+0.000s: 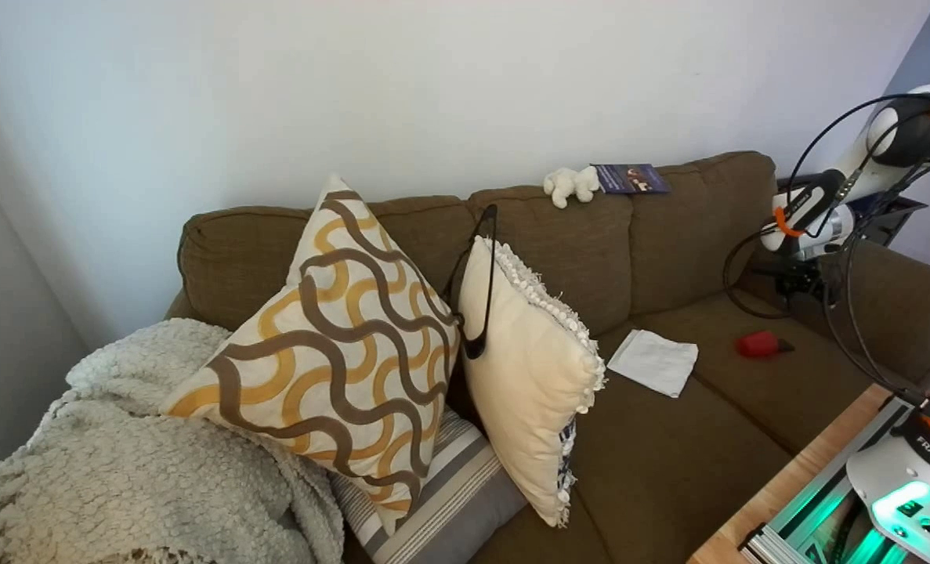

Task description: Put the black remote control on the white towel

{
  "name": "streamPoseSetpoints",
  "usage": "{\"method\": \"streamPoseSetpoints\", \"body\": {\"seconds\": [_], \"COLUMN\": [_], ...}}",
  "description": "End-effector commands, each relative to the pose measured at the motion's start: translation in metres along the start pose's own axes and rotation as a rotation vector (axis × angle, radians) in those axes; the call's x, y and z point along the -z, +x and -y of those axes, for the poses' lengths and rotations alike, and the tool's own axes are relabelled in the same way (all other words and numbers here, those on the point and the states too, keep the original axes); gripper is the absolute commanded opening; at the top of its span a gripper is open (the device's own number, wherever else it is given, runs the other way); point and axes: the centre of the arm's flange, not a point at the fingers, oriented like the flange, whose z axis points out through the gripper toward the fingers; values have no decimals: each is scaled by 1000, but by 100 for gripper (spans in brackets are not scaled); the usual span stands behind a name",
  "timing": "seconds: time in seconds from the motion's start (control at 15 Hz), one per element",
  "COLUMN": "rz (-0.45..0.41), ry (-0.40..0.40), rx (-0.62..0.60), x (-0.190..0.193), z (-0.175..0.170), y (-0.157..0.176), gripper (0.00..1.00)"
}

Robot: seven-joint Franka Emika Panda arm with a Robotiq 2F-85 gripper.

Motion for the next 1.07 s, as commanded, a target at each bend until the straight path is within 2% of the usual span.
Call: {"method": "streamPoseSetpoints", "body": {"seconds": [0.0,0.2,0.27,0.33,0.67,0.87,1.0], "rz": [-4,-27,-22,56,305,441,445], "ry": [-5,-7,24,71,94,166,226], "rx": [-8,8,-60,-110,-259,-198,-79], "x": [-1,10,8,8,-14,-36,-55], "z": [-3,6,8,12,21,14,12], "y": [5,-8,-10,-3,64,95,109], "gripper": [100,100,100,100,100,100,100]}}
